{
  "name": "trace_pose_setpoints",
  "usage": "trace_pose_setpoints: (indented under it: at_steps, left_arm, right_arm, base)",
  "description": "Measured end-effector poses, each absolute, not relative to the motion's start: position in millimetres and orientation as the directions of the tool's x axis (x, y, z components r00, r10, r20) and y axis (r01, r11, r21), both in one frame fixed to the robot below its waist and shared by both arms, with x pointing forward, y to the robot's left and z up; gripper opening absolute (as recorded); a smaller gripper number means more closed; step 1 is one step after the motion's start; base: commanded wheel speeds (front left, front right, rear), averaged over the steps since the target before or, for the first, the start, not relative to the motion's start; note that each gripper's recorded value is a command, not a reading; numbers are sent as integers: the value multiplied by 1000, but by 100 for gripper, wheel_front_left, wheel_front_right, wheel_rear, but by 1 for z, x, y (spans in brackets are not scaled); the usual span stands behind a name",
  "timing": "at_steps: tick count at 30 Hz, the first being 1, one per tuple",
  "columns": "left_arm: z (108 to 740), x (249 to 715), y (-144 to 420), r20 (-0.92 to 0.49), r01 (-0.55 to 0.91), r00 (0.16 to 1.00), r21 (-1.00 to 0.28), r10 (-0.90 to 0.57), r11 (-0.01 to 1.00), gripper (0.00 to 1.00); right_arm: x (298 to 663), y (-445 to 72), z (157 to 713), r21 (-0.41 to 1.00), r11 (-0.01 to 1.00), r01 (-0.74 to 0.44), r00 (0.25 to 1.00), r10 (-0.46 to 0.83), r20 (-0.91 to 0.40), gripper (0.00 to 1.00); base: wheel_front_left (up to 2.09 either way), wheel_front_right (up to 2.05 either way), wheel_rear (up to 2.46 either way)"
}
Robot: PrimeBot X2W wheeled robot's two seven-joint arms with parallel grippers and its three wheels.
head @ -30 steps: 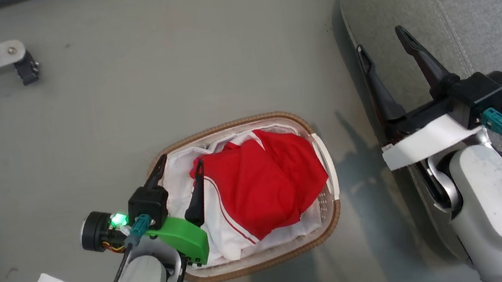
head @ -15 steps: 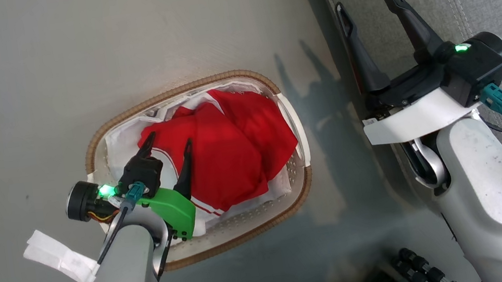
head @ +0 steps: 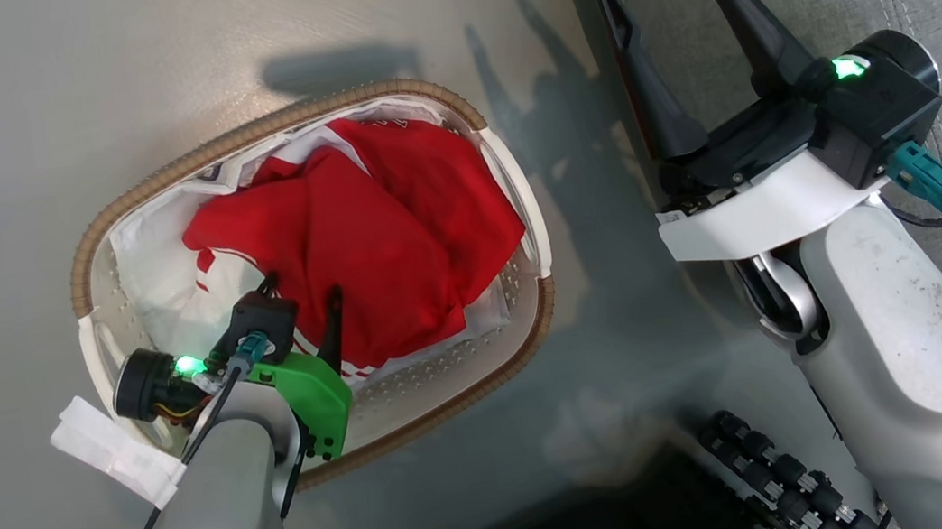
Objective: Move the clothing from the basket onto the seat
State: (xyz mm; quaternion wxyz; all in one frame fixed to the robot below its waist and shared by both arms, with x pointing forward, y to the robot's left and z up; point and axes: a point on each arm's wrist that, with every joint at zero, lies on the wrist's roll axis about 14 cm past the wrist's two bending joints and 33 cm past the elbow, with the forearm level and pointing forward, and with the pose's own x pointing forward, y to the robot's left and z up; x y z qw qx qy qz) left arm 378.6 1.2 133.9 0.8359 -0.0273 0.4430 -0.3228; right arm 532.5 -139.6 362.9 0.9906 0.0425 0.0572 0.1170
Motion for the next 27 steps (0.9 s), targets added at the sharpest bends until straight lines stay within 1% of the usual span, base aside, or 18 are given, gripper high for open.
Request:
trace_pose_setpoints:
  at_steps: [6, 15, 23, 24, 26, 27]
  left_arm:
    - [127, 384, -7, -717, 513, 394, -348, -576, 785, 100]
    - [116, 380, -24, -710, 506, 352, -403, -610, 762, 100]
    - [109, 370, -35, -724, 428, 309, -474, -617, 770, 100]
    - [109, 369, -38, -723, 415, 304, -486, -621, 769, 90]
    - [112, 368, -42, -717, 415, 296, -499, -632, 761, 0]
    - [114, 368, -43, -714, 408, 297, -505, -634, 760, 0]
  right_arm:
    - [532, -140, 351, 107, 969, -223, 964, 236, -125, 100]
    - [534, -141, 336, 114, 969, -219, 961, 235, -148, 100]
    - [533, -142, 331, 117, 969, -215, 959, 232, -160, 100]
    - [533, -142, 330, 118, 969, -215, 959, 233, -162, 100]
    - [532, -142, 331, 118, 970, -214, 959, 231, -162, 100]
    - [532, -142, 331, 119, 970, -214, 959, 231, -162, 100]
  base:
    - [0, 0, 0]
    - [0, 0, 0]
    - [0, 0, 0]
    - [0, 0, 0]
    - [0, 0, 0]
    - [0, 0, 0]
